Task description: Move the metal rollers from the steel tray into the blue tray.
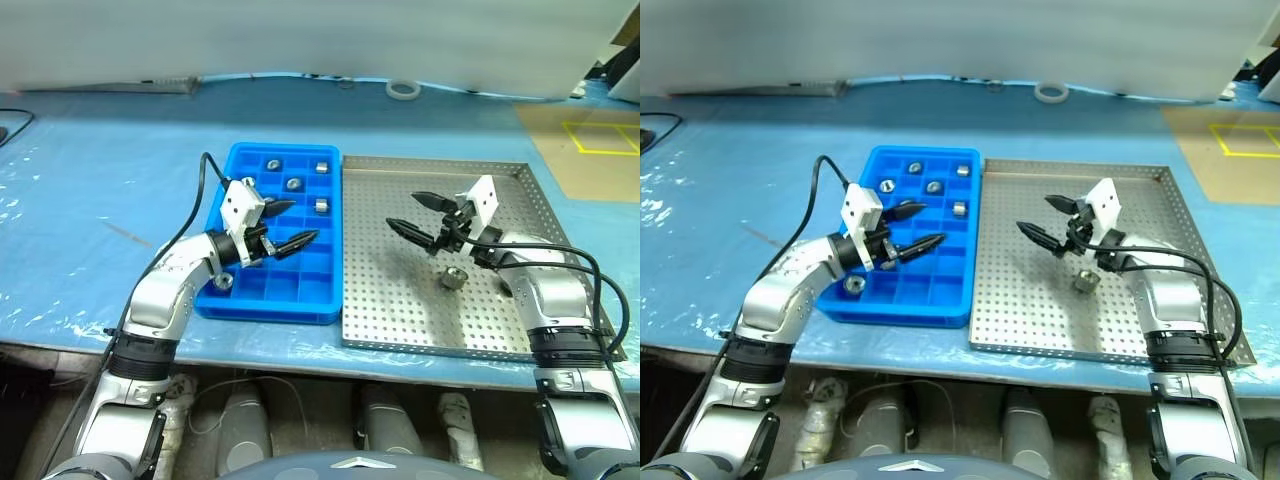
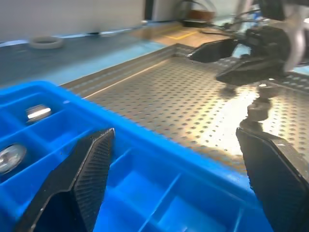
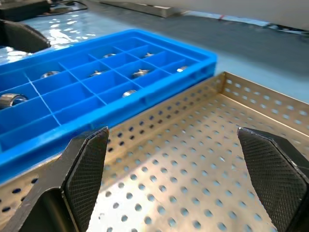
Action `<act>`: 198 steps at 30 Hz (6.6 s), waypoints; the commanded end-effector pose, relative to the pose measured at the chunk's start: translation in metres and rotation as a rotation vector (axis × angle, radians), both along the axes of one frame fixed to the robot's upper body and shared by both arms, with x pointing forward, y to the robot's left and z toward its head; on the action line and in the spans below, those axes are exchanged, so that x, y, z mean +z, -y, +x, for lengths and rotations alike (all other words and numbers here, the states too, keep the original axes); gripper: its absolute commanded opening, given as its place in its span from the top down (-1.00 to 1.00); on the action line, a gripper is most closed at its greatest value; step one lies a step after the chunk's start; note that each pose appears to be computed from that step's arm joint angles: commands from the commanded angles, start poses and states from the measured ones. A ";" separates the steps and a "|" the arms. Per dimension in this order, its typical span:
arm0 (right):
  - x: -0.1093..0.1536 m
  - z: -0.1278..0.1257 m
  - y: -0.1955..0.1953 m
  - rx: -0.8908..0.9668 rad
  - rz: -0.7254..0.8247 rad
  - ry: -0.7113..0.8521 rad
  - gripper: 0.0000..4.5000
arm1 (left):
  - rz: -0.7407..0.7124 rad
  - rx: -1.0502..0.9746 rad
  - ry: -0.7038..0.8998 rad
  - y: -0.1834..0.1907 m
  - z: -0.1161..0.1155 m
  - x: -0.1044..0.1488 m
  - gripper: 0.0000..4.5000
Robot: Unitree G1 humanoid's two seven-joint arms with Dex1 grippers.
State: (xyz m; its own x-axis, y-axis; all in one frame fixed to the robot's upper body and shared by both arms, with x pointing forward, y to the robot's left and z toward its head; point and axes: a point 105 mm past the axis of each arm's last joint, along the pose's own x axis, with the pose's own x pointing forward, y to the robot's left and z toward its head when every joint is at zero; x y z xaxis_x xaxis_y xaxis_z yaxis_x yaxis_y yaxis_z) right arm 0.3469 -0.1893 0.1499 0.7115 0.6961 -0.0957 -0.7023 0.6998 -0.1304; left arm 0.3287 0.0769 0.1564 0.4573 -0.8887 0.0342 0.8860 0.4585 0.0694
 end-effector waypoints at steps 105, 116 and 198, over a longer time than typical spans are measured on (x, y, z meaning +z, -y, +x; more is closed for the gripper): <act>-0.022 0.059 0.068 -0.578 -0.104 -0.258 0.26 | -0.032 -0.027 0.067 0.017 0.014 -0.001 -0.91; 0.061 0.045 -0.058 0.071 0.199 -0.011 0.26 | -0.058 0.096 0.096 -0.022 0.009 0.018 -0.91; -0.067 -0.024 0.099 -0.527 -0.193 -0.389 -0.18 | -0.004 -0.213 0.015 0.025 0.004 -0.005 -0.91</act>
